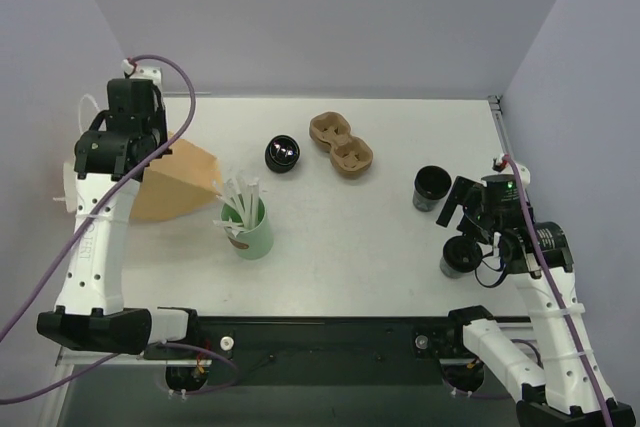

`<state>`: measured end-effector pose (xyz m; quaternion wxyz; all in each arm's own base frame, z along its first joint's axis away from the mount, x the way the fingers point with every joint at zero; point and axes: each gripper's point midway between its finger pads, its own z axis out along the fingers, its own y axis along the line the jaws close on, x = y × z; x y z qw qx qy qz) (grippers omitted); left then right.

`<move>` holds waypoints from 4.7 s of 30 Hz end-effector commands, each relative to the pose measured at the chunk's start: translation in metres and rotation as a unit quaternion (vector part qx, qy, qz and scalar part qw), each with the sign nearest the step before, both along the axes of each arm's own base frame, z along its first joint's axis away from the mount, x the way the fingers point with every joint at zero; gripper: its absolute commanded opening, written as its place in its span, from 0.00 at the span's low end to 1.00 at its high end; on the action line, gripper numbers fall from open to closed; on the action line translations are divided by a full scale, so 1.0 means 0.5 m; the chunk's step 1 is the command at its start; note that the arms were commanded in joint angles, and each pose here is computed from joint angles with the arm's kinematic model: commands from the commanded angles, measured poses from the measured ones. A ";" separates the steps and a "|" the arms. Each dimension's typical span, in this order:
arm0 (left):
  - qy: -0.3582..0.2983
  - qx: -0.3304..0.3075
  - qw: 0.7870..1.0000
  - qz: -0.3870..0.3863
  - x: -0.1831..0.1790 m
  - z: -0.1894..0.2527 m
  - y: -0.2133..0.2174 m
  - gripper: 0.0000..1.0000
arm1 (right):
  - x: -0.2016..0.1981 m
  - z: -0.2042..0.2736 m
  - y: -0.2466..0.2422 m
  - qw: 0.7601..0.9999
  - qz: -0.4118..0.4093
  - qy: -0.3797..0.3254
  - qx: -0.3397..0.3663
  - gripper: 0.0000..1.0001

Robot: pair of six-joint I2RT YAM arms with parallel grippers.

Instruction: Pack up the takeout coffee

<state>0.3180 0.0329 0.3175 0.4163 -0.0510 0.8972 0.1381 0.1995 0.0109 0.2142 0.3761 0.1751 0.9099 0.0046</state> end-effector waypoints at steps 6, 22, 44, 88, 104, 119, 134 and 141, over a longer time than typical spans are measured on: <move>-0.113 0.015 0.993 0.004 -0.006 0.240 0.005 0.00 | -0.012 0.036 0.013 0.999 0.018 -0.021 0.017 0.98; -0.180 -0.140 0.941 -0.251 -0.110 0.347 -0.382 0.00 | -0.067 0.094 0.020 0.997 0.042 -0.050 0.033 0.97; -0.072 -0.051 0.938 -0.336 -0.222 0.173 -0.696 0.00 | -0.110 0.080 -0.014 0.999 0.018 -0.045 0.006 0.98; -0.154 -0.149 0.954 -0.210 0.003 0.178 -0.513 0.70 | 0.074 0.211 0.152 0.972 0.167 -0.114 0.121 0.93; -0.101 -0.376 0.898 -0.204 -0.053 0.133 -0.556 0.72 | 0.278 0.235 0.104 0.986 0.040 -0.146 0.075 0.86; -0.021 -0.418 0.894 -0.160 -0.306 0.100 -0.685 0.68 | 0.382 0.095 0.180 0.987 0.085 -0.041 0.127 0.82; 0.078 -0.286 0.954 -0.053 -0.329 -0.084 -0.684 0.66 | 0.436 0.068 0.230 0.979 0.154 -0.027 0.129 0.79; 0.081 -0.291 0.950 -0.075 -0.265 -0.111 -0.676 0.36 | 0.486 0.034 0.293 0.970 0.220 -0.014 0.106 0.74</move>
